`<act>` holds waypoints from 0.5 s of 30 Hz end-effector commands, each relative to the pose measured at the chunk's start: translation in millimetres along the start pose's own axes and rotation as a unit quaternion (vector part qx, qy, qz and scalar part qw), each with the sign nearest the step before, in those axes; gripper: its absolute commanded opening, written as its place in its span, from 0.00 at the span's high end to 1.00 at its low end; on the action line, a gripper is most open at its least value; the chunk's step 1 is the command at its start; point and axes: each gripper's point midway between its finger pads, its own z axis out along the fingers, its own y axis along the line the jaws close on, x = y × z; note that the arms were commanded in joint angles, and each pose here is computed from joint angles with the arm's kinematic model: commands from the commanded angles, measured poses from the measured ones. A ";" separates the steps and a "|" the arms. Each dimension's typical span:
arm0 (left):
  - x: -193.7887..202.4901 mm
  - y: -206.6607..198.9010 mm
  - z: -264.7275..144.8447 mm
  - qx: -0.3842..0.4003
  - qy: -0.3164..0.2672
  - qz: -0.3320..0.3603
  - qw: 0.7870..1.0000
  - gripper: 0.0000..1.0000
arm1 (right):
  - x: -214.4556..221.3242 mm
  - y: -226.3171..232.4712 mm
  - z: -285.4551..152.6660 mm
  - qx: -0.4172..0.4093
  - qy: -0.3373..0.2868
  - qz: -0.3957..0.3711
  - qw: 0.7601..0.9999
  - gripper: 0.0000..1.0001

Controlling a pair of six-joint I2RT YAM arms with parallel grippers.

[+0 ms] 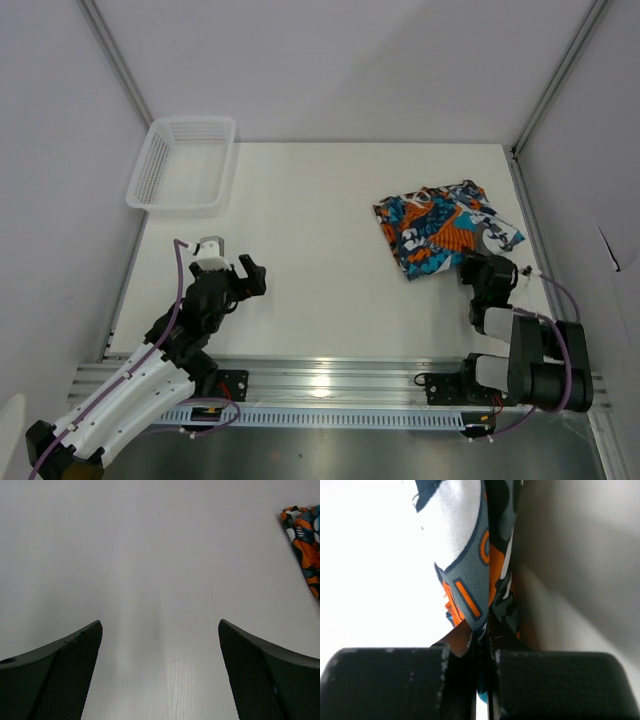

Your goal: Fold and stack the shorts

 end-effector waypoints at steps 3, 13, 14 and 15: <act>-7.0 -3.2 0.9 0.005 -0.012 0.005 1.000 0.01 | -61.6 -9.9 -7.7 0.031 -0.058 0.028 0.997 1.00; -6.0 -3.2 1.3 0.005 -0.009 0.007 1.000 0.01 | -59.2 -23.3 47.2 0.080 0.039 0.027 0.996 1.00; -5.8 -3.3 1.3 0.005 -0.009 0.008 1.000 0.01 | -59.3 -23.1 53.1 0.083 0.043 0.027 0.995 1.00; -6.1 -3.4 1.1 0.006 -0.009 0.007 1.000 0.01 | -62.8 -11.6 63.1 0.073 0.044 0.021 0.996 1.00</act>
